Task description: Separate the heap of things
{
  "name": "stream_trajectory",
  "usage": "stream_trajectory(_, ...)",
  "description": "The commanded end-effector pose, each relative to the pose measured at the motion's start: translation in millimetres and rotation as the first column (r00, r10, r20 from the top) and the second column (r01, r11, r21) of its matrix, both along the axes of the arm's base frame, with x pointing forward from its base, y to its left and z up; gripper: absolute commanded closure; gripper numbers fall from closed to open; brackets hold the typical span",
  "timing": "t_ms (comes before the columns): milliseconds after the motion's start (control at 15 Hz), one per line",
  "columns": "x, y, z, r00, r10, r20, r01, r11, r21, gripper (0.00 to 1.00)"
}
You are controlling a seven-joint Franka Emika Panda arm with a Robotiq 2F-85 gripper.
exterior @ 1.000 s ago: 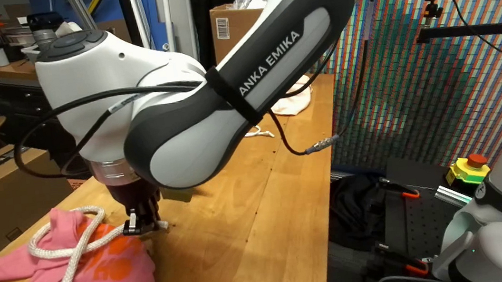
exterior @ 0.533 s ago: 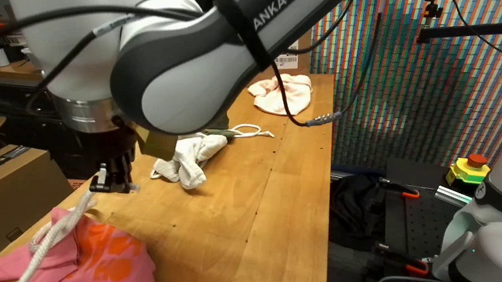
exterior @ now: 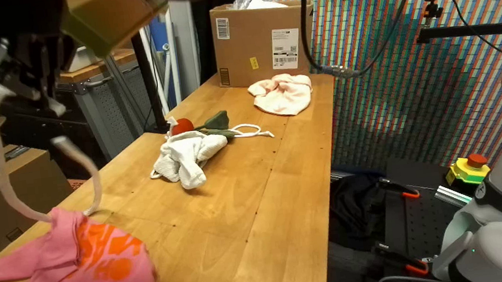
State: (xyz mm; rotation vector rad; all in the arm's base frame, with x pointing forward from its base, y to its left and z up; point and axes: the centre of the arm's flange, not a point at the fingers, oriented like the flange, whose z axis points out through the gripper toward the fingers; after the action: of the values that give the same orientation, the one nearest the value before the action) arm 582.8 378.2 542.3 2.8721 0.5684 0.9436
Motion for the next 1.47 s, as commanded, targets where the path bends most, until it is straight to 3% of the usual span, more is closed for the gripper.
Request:
stream_trajectory(0, -23, 2, 65, 0.993, -0.045, 0.112, 0.035, 0.995, 0.097, 0.93)
stream_trajectory(467, -79, 12, 161, 0.979, -0.057, 0.196, 0.004, 0.965, 0.261, 0.93)
stream_trajectory(667, -95, 5, 193, 0.979, -0.041, 0.198, -0.021, 0.952, 0.305, 0.93)
stream_trajectory(1067, -127, -32, 255, 0.996, 0.059, 0.064, -0.078, 0.926, 0.368, 0.93)
stream_trajectory(1400, -155, -67, 293, 0.996, 0.089, -0.024, -0.076, 0.937, 0.34, 0.93)
